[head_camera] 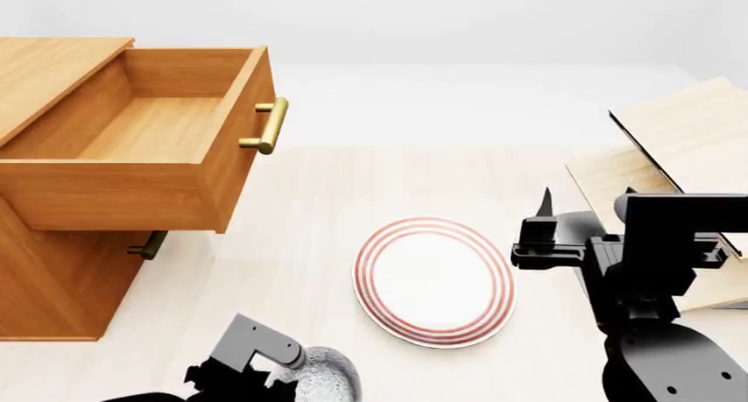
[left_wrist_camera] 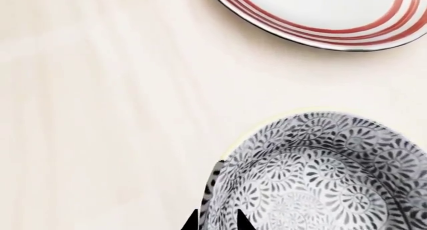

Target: Open the top drawer of the cabinet and put the bowl in it.

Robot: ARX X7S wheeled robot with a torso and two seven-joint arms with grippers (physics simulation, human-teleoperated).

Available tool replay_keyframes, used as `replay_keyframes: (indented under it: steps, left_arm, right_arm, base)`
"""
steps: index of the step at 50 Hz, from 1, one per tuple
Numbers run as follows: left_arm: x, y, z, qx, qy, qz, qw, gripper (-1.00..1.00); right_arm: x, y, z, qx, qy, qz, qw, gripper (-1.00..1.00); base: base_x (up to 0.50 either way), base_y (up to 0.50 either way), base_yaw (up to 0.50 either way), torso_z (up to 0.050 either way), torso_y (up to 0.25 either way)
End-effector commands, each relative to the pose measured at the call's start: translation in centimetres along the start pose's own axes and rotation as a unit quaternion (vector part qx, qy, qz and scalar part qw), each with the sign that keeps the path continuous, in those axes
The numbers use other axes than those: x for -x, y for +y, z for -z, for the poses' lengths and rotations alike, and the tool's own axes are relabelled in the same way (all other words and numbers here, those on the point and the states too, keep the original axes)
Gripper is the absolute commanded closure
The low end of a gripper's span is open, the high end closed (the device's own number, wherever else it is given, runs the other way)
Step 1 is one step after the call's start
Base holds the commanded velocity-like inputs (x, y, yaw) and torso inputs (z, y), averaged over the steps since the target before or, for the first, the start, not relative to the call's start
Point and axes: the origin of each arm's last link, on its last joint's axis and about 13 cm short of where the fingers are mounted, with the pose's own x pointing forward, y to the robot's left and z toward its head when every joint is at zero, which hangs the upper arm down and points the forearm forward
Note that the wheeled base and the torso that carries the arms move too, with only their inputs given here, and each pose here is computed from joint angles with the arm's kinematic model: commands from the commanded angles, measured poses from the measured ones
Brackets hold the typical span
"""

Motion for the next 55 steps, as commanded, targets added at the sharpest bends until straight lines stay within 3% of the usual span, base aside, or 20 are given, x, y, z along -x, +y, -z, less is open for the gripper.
replay_keyframes:
  steps: [1, 14, 34, 55]
  left_arm:
    - [0.0, 0.0, 0.1, 0.001, 0.004, -0.003, 1.000, 1.00]
    - [1.7, -0.2, -2.3, -0.022, -0.068, -0.012, 0.997, 1.00]
    - [3.9, -1.0, -4.9, -0.043, -0.116, -0.010, 0.992, 1.00]
    - [8.4, -3.8, -9.5, -0.121, -0.212, 0.013, 0.970, 1.00]
  right_arm:
    - [0.0, 0.0, 0.0, 0.000, 0.000, 0.001, 1.000, -1.00]
    - [0.1, -0.1, -0.4, -0.002, -0.006, 0.002, 1.000, -1.00]
    - [0.5, -0.5, -1.6, -0.005, -0.021, 0.011, 1.000, -1.00]
    - [1.0, -1.2, -2.2, -0.014, -0.030, 0.027, 0.999, -1.00]
  base:
    - [0.00, 0.00, 0.00, 0.000, 0.000]
    - [0.00, 0.00, 0.00, 0.000, 0.000]
    - [0.00, 0.00, 0.00, 0.000, 0.000]
    - [0.00, 0.00, 0.00, 0.000, 0.000]
